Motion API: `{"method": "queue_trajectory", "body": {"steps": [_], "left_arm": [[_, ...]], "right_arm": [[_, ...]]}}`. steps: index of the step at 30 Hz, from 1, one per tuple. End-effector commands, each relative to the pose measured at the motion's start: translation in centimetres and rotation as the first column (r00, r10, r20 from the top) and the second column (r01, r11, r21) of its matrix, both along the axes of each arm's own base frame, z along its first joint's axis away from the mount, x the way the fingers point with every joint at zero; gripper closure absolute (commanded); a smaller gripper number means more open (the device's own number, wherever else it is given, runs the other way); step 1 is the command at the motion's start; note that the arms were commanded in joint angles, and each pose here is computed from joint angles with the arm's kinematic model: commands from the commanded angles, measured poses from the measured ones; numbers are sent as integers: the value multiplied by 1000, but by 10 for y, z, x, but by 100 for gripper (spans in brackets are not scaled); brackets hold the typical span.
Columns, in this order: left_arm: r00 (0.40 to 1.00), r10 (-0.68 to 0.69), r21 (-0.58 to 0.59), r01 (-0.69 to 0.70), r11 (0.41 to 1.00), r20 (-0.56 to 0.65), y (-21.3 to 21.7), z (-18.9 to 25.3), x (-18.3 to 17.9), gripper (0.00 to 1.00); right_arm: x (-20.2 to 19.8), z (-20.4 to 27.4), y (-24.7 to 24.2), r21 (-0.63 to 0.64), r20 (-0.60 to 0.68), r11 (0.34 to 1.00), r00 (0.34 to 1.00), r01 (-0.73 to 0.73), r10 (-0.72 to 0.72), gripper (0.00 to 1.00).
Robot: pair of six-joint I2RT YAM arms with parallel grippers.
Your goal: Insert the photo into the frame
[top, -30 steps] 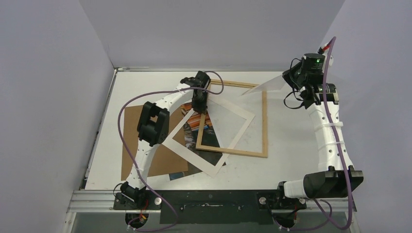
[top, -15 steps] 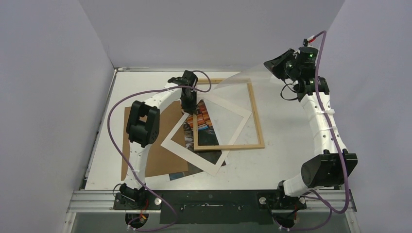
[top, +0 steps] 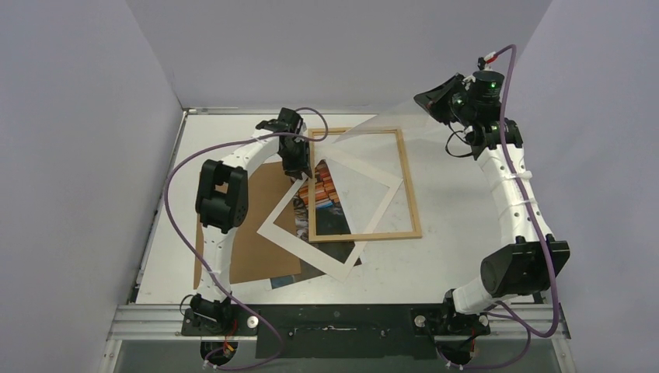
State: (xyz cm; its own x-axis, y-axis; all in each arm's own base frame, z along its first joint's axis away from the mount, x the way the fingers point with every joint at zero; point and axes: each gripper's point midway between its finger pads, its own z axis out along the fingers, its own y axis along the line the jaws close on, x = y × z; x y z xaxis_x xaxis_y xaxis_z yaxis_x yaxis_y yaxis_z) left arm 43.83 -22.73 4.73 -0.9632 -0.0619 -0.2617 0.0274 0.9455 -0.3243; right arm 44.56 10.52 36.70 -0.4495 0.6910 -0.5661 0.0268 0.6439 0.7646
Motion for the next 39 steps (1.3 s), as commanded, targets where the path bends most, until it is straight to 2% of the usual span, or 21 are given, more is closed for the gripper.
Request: {"method": "queue_trajectory", "body": {"steps": [1,4,9,12,20,26,32,39], "left_arm": [[991,25,-91,-13,996,132,7,59,23,64],[985,91,-154,-68,986,147,20,80,32,59],[958,235,-280,-184,942,163,52,118,47,45],[933,315,-318,-249,915,175,78,135,54,42],[883,427,-309,-357,881,195,131,150,51,33],[872,453,-295,-391,872,183,146,145,43,27],[843,506,-263,-454,851,181,173,140,41,26],[814,559,-227,-521,823,158,196,128,34,26]], "right_arm": [[5,38,11,19,121,999,992,-35,32,100],[6,37,17,20,119,999,992,-49,46,100],[14,38,31,38,126,997,990,-69,63,100],[23,41,45,52,133,995,988,-87,79,100],[37,82,107,105,248,971,951,-215,184,100],[38,105,152,149,322,932,907,-331,271,100],[44,73,184,199,268,897,902,-395,338,100],[33,6,209,260,119,858,896,-443,427,100]]}}
